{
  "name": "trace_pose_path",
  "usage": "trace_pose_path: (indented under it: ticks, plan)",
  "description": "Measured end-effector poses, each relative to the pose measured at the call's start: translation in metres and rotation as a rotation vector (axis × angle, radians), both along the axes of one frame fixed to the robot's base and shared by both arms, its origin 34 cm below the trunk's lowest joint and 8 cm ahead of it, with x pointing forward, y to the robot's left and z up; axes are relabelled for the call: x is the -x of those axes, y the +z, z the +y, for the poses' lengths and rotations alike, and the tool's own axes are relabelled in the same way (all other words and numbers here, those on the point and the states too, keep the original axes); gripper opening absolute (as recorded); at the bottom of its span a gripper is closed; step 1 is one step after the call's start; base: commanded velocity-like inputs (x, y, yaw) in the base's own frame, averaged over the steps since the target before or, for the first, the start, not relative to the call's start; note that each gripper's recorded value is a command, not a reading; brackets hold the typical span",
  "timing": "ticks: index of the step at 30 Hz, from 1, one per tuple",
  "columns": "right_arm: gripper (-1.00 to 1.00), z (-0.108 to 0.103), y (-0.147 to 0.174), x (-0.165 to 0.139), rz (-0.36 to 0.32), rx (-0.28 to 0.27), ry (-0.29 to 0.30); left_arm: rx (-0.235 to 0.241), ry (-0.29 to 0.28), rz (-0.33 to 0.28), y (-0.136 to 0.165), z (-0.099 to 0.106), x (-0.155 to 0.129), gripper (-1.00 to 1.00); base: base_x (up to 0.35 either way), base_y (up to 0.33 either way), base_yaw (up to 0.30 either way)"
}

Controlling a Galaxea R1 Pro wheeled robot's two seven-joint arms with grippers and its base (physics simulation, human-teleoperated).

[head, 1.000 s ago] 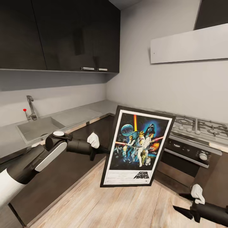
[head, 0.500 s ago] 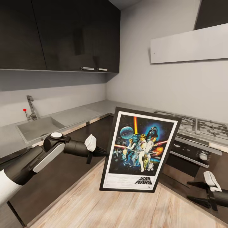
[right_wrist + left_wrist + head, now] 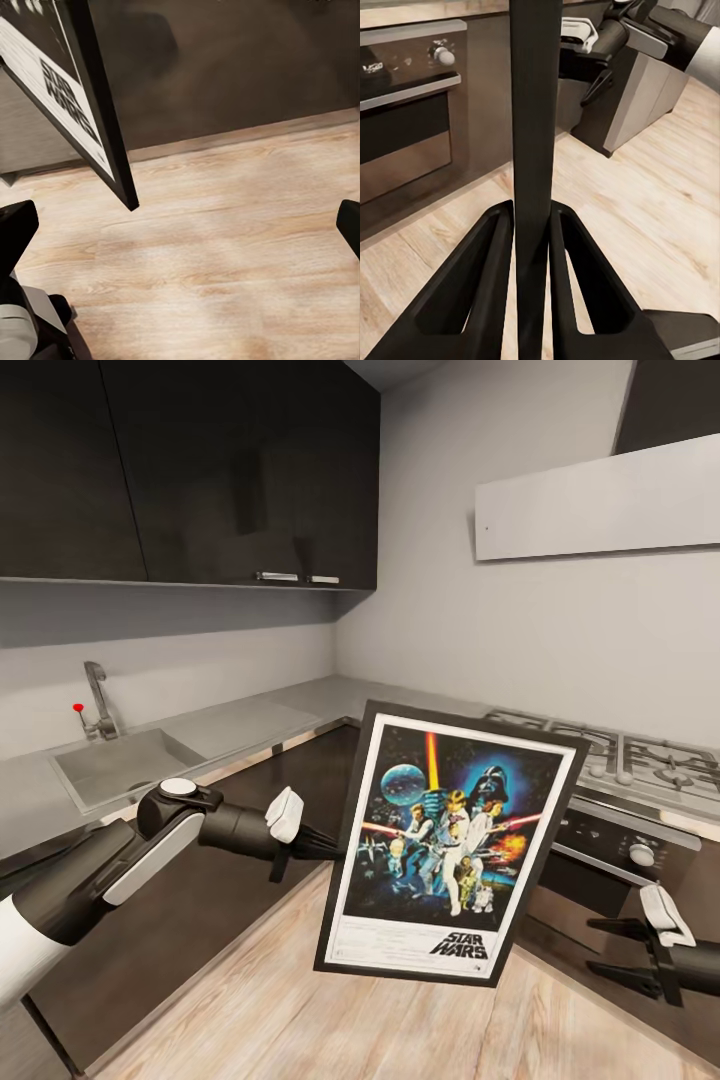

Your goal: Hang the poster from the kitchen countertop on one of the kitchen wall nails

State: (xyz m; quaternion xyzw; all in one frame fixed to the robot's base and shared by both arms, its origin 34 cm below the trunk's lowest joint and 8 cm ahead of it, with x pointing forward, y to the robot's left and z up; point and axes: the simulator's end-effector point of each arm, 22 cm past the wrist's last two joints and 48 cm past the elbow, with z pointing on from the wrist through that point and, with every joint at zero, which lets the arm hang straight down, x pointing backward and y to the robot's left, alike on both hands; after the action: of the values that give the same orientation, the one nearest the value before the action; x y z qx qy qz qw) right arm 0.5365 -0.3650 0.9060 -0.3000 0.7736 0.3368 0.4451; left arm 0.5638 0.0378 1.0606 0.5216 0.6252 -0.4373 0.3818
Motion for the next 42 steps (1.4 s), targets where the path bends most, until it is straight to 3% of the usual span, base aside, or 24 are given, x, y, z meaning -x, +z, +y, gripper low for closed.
trace_pose_path:
  ticks: [10,14,21,42]
  plan:
    - [1.0,0.007,-0.003,0.001,0.006,-0.001,0.016,-0.001,-0.002,0.0,0.0,-0.001,0.001,-1.0,0.0,0.0,0.0]
    - [1.0,0.024,0.001,0.003,-0.011,0.017,0.068,0.0,-0.004,0.0,0.0,-0.001,0.001,-1.0,0.0,0.0,0.0]
    - [1.0,0.057,0.007,0.009,-0.02,-0.021,0.163,0.0,-0.006,-0.002,0.0,-0.002,0.002,-1.0,0.0,0.0,0.0]
    - [1.0,0.074,0.012,0.005,-0.038,-0.048,0.187,-0.004,-0.019,0.003,-0.002,-0.004,0.006,-1.0,0.0,0.0,0.0]
